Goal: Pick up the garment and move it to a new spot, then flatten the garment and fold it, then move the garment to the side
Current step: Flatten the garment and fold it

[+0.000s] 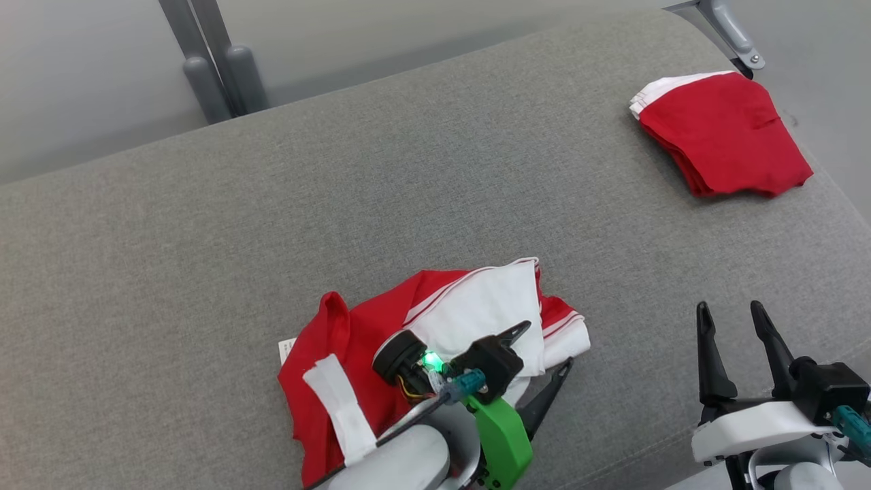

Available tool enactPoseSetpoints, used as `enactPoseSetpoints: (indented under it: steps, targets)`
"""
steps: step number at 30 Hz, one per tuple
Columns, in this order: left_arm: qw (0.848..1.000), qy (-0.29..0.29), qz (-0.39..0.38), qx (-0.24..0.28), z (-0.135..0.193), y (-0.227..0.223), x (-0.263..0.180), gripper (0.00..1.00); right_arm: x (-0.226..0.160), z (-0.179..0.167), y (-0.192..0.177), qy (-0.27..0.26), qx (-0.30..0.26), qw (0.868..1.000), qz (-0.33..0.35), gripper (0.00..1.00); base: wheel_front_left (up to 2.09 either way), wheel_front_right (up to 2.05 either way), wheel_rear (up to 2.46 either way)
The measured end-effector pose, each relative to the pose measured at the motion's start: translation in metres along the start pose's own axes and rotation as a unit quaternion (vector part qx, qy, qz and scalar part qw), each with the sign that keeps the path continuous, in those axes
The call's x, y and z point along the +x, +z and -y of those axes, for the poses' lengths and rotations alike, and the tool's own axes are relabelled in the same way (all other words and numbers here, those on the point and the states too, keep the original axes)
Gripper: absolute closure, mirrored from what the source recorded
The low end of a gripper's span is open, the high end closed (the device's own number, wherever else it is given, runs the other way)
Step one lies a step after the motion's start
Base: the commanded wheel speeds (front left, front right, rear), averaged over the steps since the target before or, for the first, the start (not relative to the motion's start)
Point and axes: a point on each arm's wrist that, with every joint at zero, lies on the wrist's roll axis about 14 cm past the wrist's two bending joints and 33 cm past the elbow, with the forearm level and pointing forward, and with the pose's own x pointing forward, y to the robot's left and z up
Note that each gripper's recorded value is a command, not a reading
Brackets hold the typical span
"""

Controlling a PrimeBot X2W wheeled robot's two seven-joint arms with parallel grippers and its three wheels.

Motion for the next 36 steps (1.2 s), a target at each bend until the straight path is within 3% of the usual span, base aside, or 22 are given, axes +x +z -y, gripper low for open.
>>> enactPoseSetpoints:
  steps: [4, 13, 25, 27, 29, 36]
  targets:
    - [0.999, -0.009, -0.031, 0.044, -0.001, -0.020, 0.001, 0.00, 0.006, -0.007, 0.000, 0.008, 0.001, 1.000, 0.000, 0.00, 0.00, 0.00, 0.00]
    - [0.996, 0.008, -0.062, 0.063, -0.018, -0.046, 0.003, 0.00, 0.009, -0.002, -0.005, -0.003, 0.000, 1.000, -0.009, 0.00, 0.00, 0.00, 0.00]
    - [0.995, 0.003, -0.082, 0.049, -0.020, -0.059, 0.002, 0.00, 0.012, -0.003, -0.008, -0.003, -0.001, 1.000, -0.014, 0.00, 0.00, 0.00, 0.00]
    - [0.996, 0.008, -0.082, 0.040, -0.022, -0.059, 0.002, 0.24, 0.012, -0.004, -0.008, -0.002, 0.000, 1.000, -0.014, 0.00, 0.00, 0.00, 0.00]
    - [0.996, 0.011, -0.081, 0.033, -0.024, -0.059, 0.002, 0.32, 0.013, -0.004, -0.008, -0.001, 0.000, 1.000, -0.014, 0.00, 0.00, 0.00, 0.00]
    - [0.998, 0.020, -0.066, 0.012, -0.025, -0.051, 0.003, 0.09, 0.014, -0.006, -0.007, 0.001, 0.001, 1.000, -0.012, 0.00, 0.00, 0.00, 0.00]
